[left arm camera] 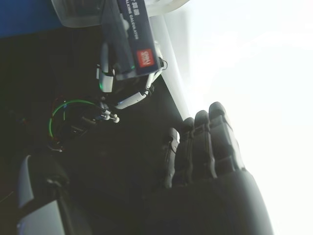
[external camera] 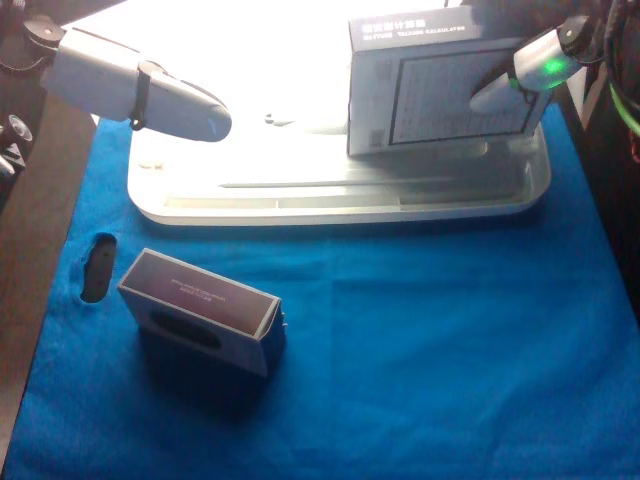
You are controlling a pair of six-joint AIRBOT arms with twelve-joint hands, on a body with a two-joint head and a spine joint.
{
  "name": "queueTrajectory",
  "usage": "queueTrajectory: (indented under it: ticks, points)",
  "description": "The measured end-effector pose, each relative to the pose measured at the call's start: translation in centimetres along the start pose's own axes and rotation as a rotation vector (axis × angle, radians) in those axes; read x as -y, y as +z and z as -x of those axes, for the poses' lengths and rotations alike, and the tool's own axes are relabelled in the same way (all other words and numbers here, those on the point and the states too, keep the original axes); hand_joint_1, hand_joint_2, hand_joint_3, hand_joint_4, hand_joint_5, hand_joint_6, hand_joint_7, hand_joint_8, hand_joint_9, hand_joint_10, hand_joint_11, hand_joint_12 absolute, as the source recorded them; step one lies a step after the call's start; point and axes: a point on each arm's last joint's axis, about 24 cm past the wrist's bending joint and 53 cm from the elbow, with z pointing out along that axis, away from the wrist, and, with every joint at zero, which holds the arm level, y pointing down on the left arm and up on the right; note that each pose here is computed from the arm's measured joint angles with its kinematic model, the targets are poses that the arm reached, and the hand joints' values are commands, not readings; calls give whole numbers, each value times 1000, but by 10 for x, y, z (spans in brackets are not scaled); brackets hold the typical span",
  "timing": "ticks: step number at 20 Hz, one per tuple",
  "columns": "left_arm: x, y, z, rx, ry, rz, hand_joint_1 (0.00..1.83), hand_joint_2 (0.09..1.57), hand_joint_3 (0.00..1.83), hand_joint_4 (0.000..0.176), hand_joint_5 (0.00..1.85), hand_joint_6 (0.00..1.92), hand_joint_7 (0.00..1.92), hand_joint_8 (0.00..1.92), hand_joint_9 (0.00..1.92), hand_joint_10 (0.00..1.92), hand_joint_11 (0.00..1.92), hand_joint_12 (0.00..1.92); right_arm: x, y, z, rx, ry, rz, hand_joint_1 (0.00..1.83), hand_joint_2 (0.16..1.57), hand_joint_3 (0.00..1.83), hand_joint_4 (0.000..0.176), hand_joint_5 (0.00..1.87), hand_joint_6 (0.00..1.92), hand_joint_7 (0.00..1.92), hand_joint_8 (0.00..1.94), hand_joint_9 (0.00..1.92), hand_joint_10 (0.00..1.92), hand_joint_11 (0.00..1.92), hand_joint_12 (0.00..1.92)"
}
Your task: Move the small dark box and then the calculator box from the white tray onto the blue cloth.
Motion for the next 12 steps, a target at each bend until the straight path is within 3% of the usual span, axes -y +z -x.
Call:
queueTrajectory:
  ticks: [2, 3, 4, 6, 7, 9, 10, 11, 12]
  points:
    - [-1, 0, 0, -1, 6, 5, 578, 781, 0, 81, 0, 0, 0, 0, 28, 7, 65, 27, 0, 0, 0, -1, 2, 0, 1152, 1115, 1, 0, 985, 952, 1470, 315, 1267, 1079, 983, 1721]
    - [-2, 0, 0, -1, 15, 9, 572, 777, 0, 81, 0, 0, 0, 0, 25, 5, 67, 29, 0, 0, 0, -2, 2, 0, 1145, 1127, 0, 0, 960, 995, 1504, 316, 1248, 1259, 1012, 1819]
    - [-3, 0, 0, -2, 19, 15, 591, 790, 2, 82, 0, 0, 0, 0, 0, 0, 36, 16, -2, 0, 0, -1, 1, 1, 1137, 1143, 0, 0, 932, 1042, 1484, 457, 1284, 1368, 1103, 1824]
    - [-7, 0, -1, -4, 26, 28, 588, 801, 6, 79, 0, 0, 0, 0, 0, 0, 42, 19, -13, 1, -1, -9, -11, 14, 1132, 1152, 0, 0, 916, 1068, 1434, 528, 1234, 1385, 1088, 1772]
    - [-7, 1, -1, -3, 22, 28, 587, 805, 7, 86, 0, 0, 0, 0, 0, 0, 52, 23, -21, 1, 2, -5, -9, 33, 1128, 1158, 0, 0, 902, 1090, 1357, 671, 1192, 1477, 1094, 1816]
    - [-7, 2, -6, -6, 16, 28, 632, 810, 8, 85, 0, 0, 0, 0, 0, 0, 34, 16, -33, -3, 10, 8, -7, 66, 1135, 1147, 0, 0, 924, 1055, 1341, 718, 1223, 1522, 1142, 1873]
    - [-10, 3, -10, -12, 20, 34, 656, 767, 0, 97, 0, 0, 0, 0, 18, 7, 49, 24, -39, -7, 15, 15, -7, 87, 1136, 1142, 0, 0, 931, 1043, 1325, 704, 1247, 1483, 1174, 1863]
    - [-12, 3, -13, -19, 23, 43, 666, 756, 0, 84, 0, 0, 0, 0, 29, 11, 53, 26, -42, -10, 16, 15, -10, 98, 1140, 1138, 0, 0, 938, 1032, 1333, 711, 1256, 1452, 1155, 1833]
    - [-14, 2, -16, -25, 25, 47, 666, 756, 0, 84, 0, 0, 0, 0, 29, 11, 53, 26, -43, -12, 16, 13, -14, 103, 1140, 1138, 0, 0, 938, 1032, 1333, 711, 1256, 1452, 1155, 1833]
